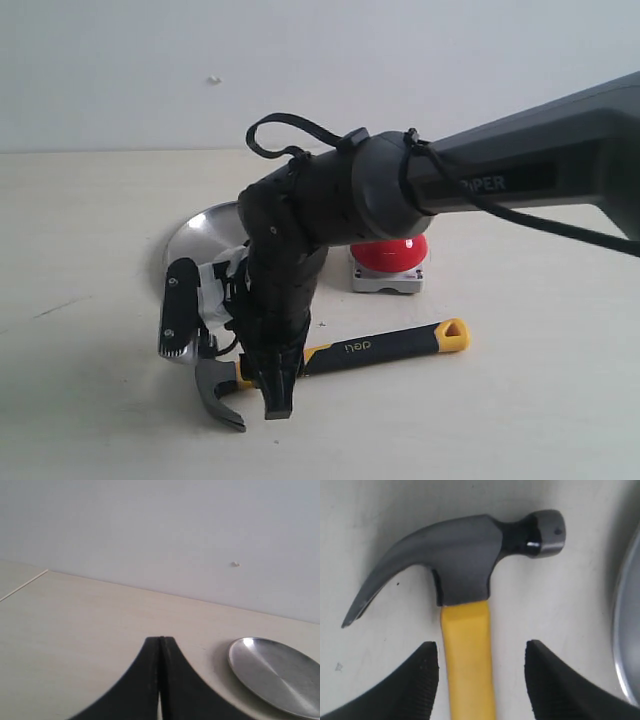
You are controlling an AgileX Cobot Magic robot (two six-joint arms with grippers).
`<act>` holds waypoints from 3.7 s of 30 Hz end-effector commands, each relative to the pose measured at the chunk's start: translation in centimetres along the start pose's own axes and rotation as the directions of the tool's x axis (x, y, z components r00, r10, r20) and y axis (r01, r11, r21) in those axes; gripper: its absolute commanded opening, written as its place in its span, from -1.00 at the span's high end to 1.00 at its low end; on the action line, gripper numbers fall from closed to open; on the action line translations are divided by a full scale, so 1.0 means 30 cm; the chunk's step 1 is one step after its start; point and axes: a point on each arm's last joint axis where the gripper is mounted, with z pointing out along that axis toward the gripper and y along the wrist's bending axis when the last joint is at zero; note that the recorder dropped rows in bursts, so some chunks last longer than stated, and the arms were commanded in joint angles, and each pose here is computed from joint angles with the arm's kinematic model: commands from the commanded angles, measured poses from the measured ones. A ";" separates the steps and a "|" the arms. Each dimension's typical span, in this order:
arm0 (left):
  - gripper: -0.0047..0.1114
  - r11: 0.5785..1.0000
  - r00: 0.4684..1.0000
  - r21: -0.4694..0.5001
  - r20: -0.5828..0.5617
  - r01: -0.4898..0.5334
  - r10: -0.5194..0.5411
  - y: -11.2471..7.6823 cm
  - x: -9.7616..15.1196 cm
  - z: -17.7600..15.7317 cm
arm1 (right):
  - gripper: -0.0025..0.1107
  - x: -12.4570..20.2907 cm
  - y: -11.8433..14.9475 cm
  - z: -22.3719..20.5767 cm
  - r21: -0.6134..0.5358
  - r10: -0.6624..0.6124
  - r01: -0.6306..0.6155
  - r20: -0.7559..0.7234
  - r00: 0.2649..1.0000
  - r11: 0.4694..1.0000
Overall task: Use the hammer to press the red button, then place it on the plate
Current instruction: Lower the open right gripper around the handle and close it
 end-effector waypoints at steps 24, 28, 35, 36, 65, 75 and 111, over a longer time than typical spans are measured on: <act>0.92 1.000 1.000 0.000 0.004 0.013 -0.013 0.000 0.002 -0.001 | 0.04 -0.041 -0.010 0.053 -0.082 -0.018 0.019 0.012 1.000 0.996; 0.92 1.000 1.000 0.000 0.004 0.013 -0.013 0.000 0.002 -0.001 | 0.04 -0.038 -0.007 0.070 -0.090 -0.018 0.018 0.003 1.000 0.996; 0.92 1.000 1.000 0.000 0.004 0.013 -0.013 0.000 0.002 -0.001 | 0.04 -0.032 -0.002 0.092 -0.102 -0.019 0.018 -0.011 1.000 0.995; 0.92 1.000 1.000 0.000 0.004 0.013 -0.013 0.000 0.002 -0.001 | 0.04 -0.032 -0.002 0.092 -0.102 -0.014 0.013 -0.011 1.000 0.995; 0.92 1.000 1.000 0.000 0.004 0.013 -0.013 0.000 0.002 -0.001 | 0.05 -0.012 0.001 0.091 -0.113 0.081 -0.090 -0.084 0.993 0.990; 0.92 1.000 1.000 0.000 0.004 0.013 -0.013 0.000 0.002 -0.001 | 0.05 -0.012 -0.001 0.091 -0.107 0.065 -0.074 -0.082 0.994 0.991; 0.92 1.000 1.000 0.000 0.004 0.013 -0.013 0.000 0.002 -0.001 | 0.96 0.000 -0.003 0.111 -0.092 0.087 -0.098 -0.120 0.989 0.991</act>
